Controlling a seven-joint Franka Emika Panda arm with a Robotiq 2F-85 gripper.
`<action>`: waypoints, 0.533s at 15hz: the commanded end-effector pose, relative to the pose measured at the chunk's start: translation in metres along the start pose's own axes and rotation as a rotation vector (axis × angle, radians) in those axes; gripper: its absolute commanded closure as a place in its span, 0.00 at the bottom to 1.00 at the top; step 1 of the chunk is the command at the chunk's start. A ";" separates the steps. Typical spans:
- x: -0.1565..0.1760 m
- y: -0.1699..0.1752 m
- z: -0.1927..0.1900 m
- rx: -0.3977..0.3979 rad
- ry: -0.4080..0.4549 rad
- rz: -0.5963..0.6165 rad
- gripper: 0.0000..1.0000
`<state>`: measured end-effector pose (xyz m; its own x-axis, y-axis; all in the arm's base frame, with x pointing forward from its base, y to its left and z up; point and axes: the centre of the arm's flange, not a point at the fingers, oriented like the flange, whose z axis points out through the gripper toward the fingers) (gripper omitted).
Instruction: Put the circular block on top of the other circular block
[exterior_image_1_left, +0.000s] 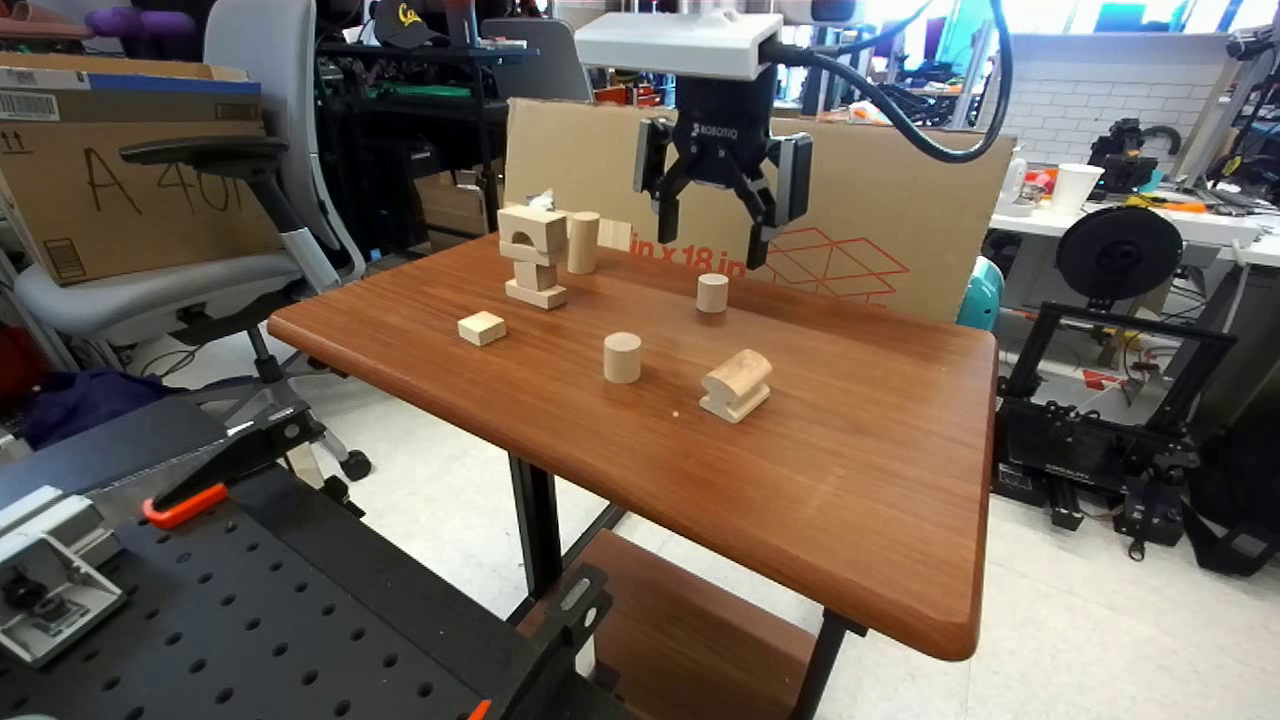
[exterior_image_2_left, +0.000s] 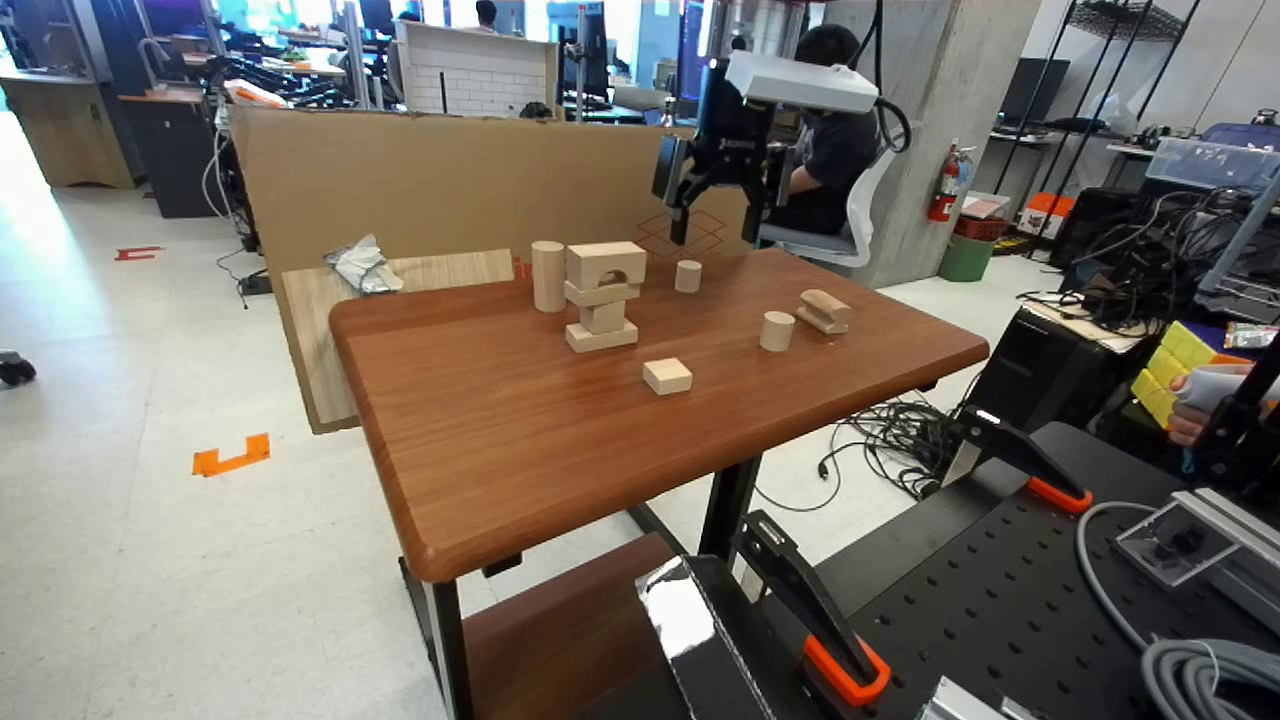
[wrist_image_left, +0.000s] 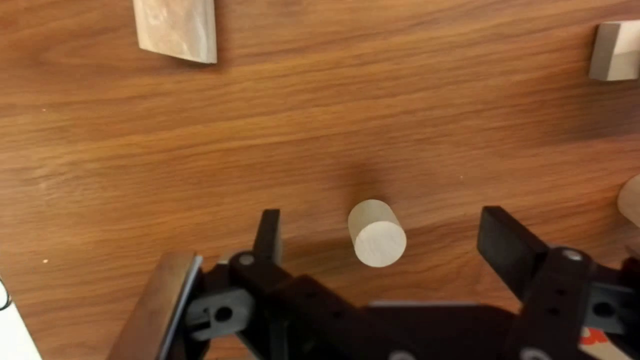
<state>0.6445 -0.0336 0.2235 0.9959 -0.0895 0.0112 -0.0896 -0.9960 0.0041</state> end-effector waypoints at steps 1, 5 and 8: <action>0.017 -0.012 0.011 -0.026 -0.023 -0.036 0.00; 0.027 -0.015 0.022 -0.039 -0.039 -0.056 0.00; 0.033 -0.015 0.028 -0.047 -0.068 -0.062 0.00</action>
<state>0.6611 -0.0228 0.1989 0.9985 -0.0464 -0.0294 -0.0455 -0.9985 0.0295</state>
